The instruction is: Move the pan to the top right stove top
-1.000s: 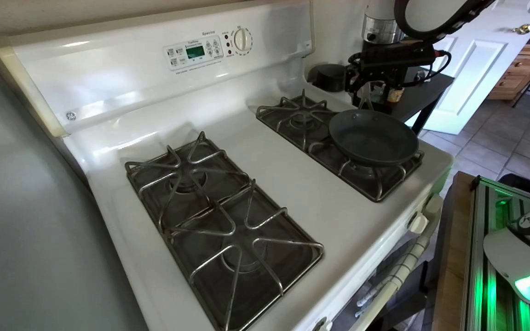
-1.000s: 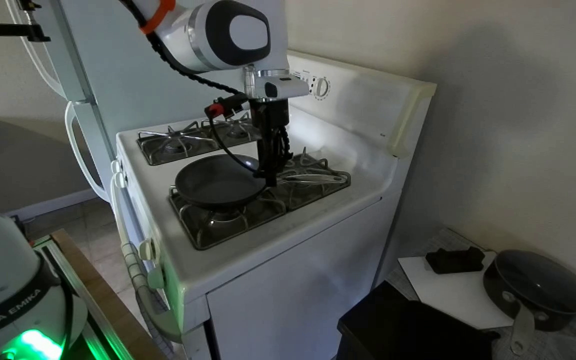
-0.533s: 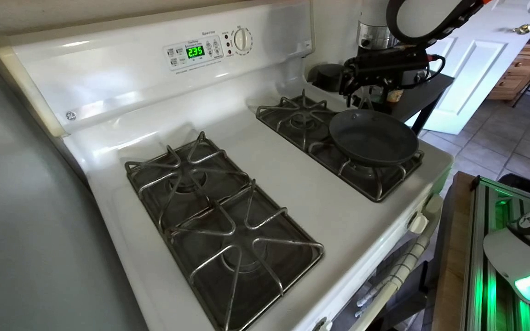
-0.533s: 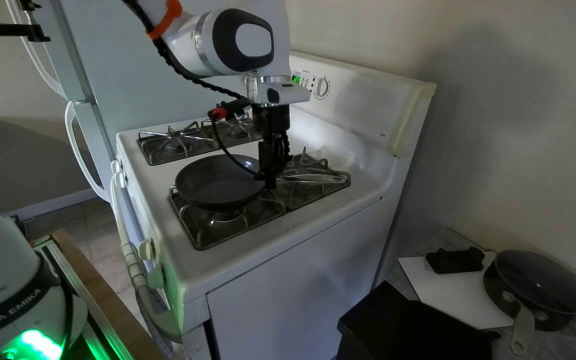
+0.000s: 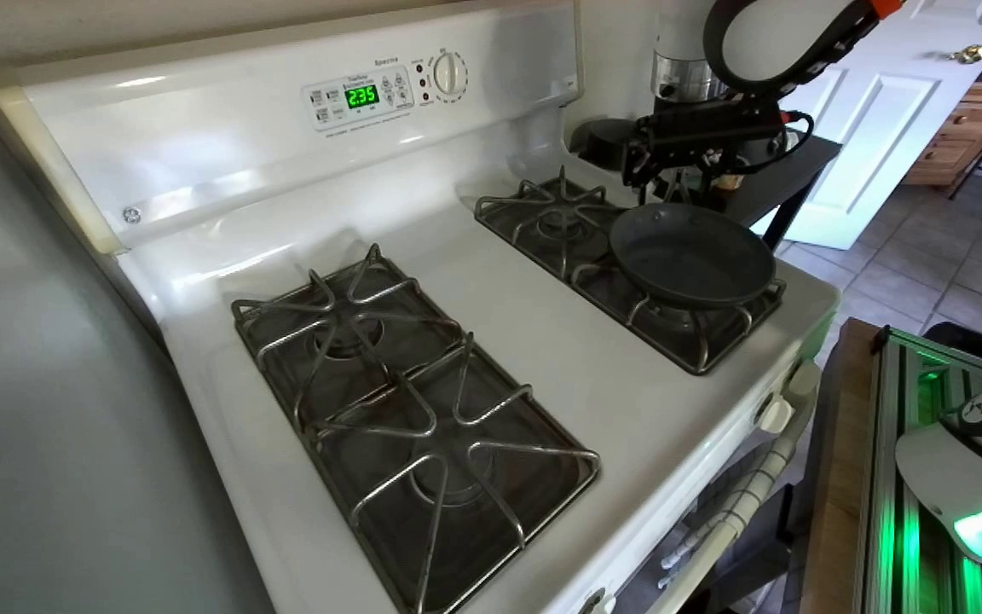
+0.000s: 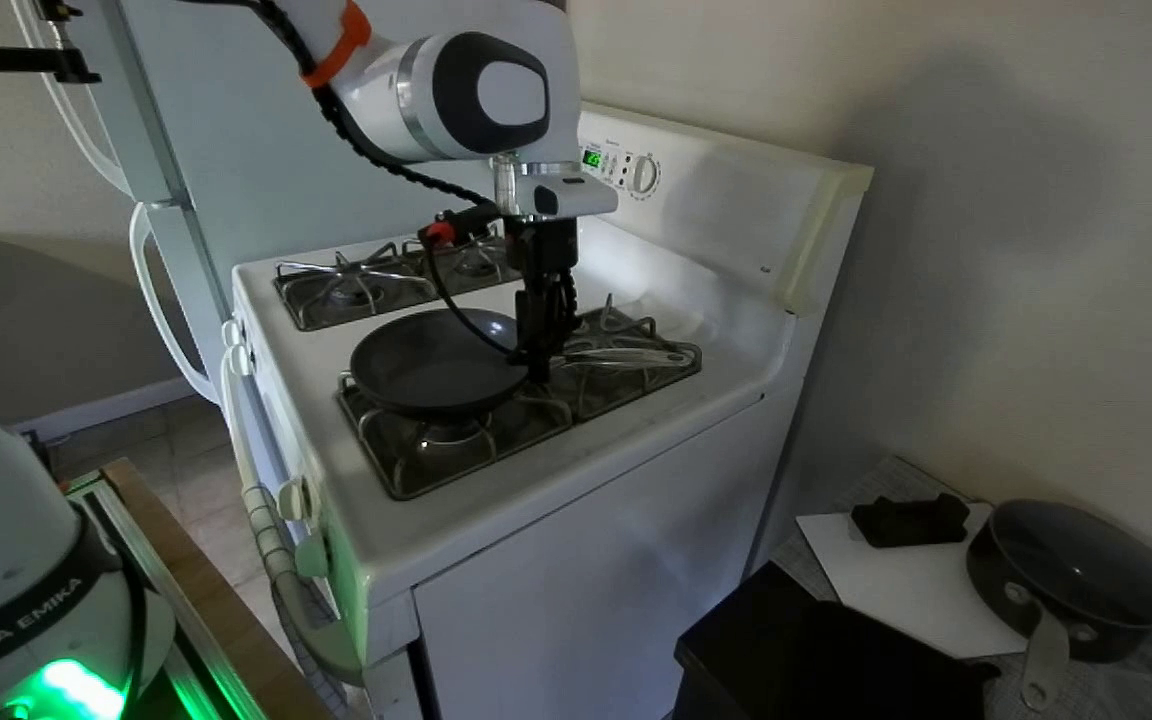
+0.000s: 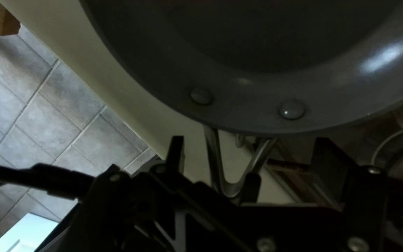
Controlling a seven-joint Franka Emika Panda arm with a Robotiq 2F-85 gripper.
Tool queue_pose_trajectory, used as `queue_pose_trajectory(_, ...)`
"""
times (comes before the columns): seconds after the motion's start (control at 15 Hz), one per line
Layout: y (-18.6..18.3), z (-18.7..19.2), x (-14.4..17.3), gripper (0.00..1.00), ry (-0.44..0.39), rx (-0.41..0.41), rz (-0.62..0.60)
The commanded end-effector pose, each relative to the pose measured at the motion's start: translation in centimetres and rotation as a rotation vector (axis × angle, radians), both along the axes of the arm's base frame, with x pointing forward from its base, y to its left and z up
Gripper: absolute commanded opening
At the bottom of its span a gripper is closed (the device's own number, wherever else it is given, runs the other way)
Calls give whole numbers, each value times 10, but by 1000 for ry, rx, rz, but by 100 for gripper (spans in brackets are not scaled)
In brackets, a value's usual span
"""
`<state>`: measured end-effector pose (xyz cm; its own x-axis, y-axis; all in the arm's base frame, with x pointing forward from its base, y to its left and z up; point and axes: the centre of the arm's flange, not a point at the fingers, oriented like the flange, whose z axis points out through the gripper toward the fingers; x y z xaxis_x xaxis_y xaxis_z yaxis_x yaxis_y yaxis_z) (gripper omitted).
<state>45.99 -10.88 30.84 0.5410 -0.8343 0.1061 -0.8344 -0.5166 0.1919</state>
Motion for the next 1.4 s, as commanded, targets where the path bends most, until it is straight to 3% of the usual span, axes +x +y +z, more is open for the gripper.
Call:
queue_pose_trajectory(0.0,3,-8,7,75,0,-8,-32)
queue_pose_trajectory(0.13,3,-9,8,65,1,-8,-35)
queue_pose_trajectory(0.4,2,-8,11,75,0,-8,-39)
queue_pose_trajectory(0.6,1,-7,13,73,0,-9,-41)
queue_pose_trajectory(0.67,1,-7,14,68,0,-10,-42)
queue_pose_trajectory(0.8,1,-7,14,44,0,-10,-44)
queue_pose_trajectory(0.87,1,-8,14,44,0,-10,-45)
queue_pose_trajectory(1.07,0,-7,15,18,-1,-12,-53)
queue_pose_trajectory(1.13,0,-6,16,16,-1,-12,-54)
queue_pose_trajectory(1.2,0,-6,17,24,0,-13,-56)
queue_pose_trajectory(1.27,-1,-7,18,46,1,-13,-57)
queue_pose_trajectory(1.33,0,-6,17,57,2,-15,-58)
